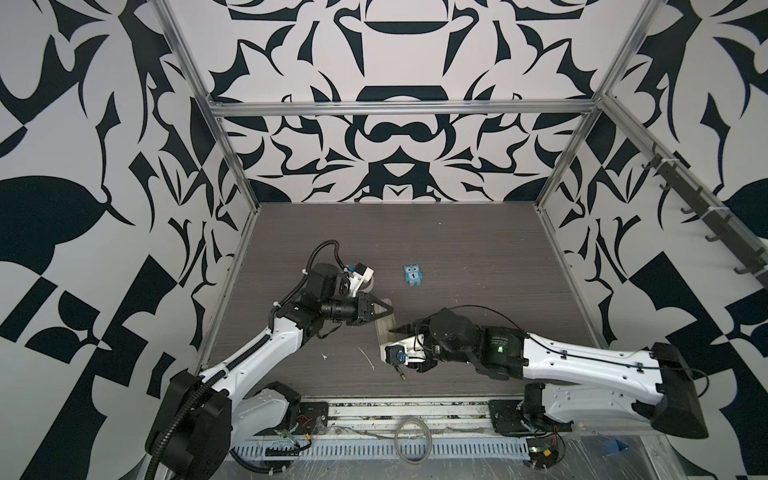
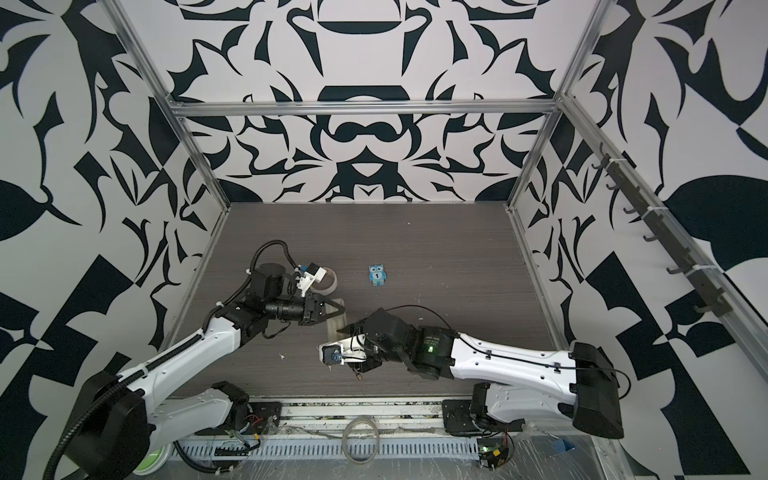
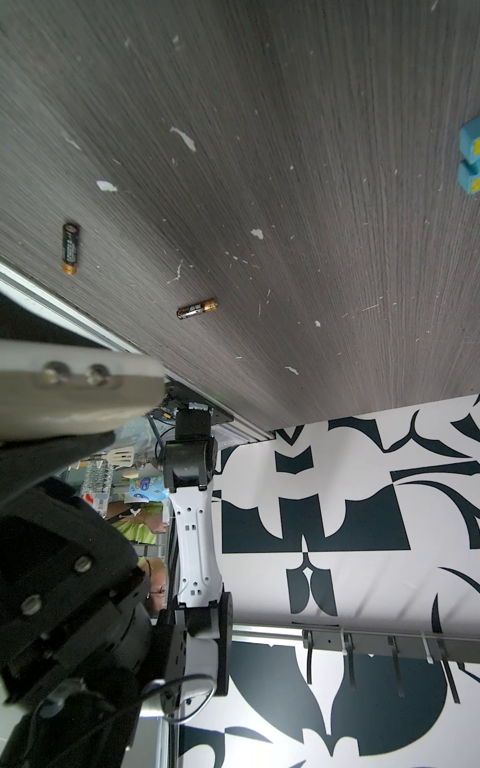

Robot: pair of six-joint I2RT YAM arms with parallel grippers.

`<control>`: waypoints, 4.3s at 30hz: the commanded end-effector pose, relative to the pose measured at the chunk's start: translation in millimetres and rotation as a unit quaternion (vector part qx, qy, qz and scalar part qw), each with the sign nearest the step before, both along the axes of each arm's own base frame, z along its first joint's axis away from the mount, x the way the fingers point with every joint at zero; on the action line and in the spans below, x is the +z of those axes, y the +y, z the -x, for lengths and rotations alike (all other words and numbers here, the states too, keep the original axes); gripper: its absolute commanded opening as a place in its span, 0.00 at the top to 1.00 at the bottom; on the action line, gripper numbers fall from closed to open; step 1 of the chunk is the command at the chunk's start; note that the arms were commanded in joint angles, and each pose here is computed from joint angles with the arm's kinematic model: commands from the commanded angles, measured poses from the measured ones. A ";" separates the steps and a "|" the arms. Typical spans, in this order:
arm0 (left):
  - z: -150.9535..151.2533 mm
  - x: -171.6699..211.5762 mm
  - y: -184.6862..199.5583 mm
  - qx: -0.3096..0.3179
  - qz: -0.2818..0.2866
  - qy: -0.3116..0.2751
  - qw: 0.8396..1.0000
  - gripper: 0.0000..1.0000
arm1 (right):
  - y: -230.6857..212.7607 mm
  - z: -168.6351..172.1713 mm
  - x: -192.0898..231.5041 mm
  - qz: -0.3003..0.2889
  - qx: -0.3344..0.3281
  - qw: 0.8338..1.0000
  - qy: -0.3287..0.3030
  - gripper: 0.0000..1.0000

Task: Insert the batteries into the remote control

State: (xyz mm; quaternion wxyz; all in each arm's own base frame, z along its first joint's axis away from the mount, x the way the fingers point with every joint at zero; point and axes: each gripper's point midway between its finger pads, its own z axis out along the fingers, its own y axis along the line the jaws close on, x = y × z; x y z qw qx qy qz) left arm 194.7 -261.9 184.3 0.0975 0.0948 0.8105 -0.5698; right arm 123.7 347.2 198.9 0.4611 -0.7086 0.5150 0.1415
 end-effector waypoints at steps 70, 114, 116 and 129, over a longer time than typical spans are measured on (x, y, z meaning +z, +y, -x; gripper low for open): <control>25.4 23.1 -12.7 -0.058 0.058 -0.012 0.997 1.00 | -8.4 15.9 1.3 -0.014 0.020 0.999 0.031 0.53; 26.7 21.9 -18.8 -0.070 0.058 -0.007 0.996 1.00 | -8.8 -33.5 8.4 -0.004 -0.081 0.991 -0.106 0.62; 26.7 21.4 -18.6 -0.069 0.057 -0.005 0.996 1.00 | -8.3 -34.8 9.1 -0.005 -0.082 0.990 -0.112 0.62; 24.6 13.7 -17.7 -0.063 0.042 0.000 0.997 1.00 | -7.9 -36.1 16.6 -0.015 -0.086 0.987 -0.133 0.65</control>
